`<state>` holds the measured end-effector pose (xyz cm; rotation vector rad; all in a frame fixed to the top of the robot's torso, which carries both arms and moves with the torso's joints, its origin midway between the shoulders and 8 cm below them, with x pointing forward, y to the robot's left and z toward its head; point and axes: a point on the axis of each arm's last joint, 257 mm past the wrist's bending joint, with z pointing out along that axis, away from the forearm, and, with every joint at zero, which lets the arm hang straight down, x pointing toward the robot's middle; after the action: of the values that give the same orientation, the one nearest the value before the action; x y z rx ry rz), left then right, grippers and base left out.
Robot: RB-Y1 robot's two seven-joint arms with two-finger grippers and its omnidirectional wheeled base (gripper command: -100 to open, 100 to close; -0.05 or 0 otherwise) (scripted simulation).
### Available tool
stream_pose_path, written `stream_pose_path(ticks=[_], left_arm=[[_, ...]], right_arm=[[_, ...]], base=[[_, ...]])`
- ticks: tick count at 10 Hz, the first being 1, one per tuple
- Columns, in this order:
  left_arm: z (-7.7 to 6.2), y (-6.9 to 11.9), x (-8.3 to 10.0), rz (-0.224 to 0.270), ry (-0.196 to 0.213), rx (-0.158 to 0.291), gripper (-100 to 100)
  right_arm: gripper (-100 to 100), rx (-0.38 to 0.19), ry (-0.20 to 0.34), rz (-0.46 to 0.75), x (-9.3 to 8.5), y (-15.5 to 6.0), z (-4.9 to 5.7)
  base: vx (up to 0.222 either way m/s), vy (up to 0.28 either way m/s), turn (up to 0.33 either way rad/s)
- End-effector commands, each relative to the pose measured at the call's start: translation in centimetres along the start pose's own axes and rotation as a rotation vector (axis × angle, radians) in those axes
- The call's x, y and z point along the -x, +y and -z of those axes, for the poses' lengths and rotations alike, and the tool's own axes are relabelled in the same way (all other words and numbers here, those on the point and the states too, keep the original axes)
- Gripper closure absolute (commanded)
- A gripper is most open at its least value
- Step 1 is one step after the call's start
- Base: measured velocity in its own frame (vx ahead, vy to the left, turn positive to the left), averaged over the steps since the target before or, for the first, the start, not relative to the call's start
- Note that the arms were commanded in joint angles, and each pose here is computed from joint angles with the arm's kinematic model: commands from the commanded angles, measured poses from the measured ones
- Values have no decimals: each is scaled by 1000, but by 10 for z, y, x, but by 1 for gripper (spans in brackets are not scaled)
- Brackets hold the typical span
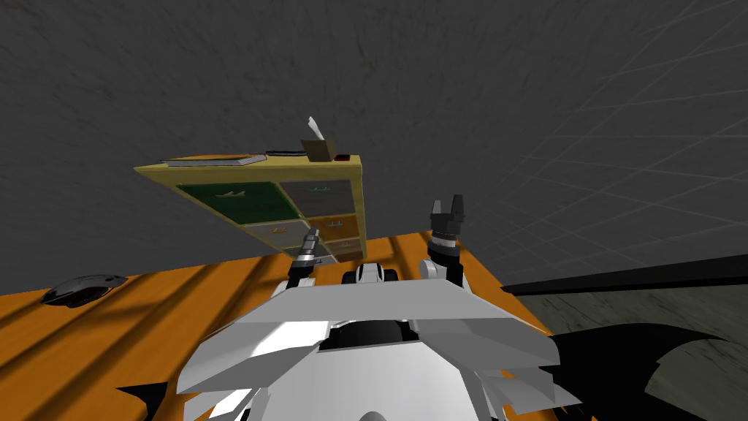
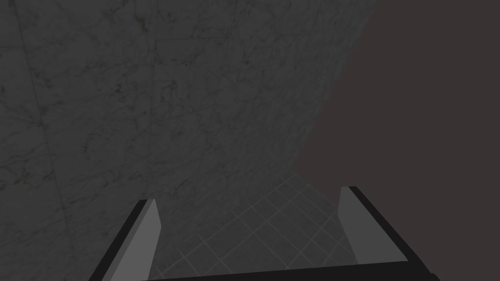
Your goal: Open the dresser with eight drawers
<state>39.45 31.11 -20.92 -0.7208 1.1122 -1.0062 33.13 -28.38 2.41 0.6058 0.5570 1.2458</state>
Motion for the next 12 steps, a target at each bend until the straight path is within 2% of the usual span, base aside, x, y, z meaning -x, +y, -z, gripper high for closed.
stream_pose_path(ticks=[1, 4, 7, 10, 11, 12], left_arm=[[9, 19, -9, -2, 6, 35, -100], [18, 38, -21, 12, 3, 73, -100], [24, 48, -38, 52, -19, 105, -100], [25, 50, -53, 100, -50, 121, -100], [25, 50, -51, 92, -45, 119, -100], [19, 46, -47, 91, -48, 120, -100]], right_arm=[[0, 0, 0, 0, 0, 0, 0], [0, 0, 0, 0, 0, 0, 0], [0, 0, 0, 0, 0, 0, 0], [0, 0, 0, 0, 0, 0, 0], [0, 0, 0, 0, 0, 0, 0], [0, 0, 0, 0, 0, 0, 0]], base=[[49, -81, -4], [45, -72, -4], [37, -51, -2], [17, -26, -1], [4, -6, 0], [47, -5, -22]])
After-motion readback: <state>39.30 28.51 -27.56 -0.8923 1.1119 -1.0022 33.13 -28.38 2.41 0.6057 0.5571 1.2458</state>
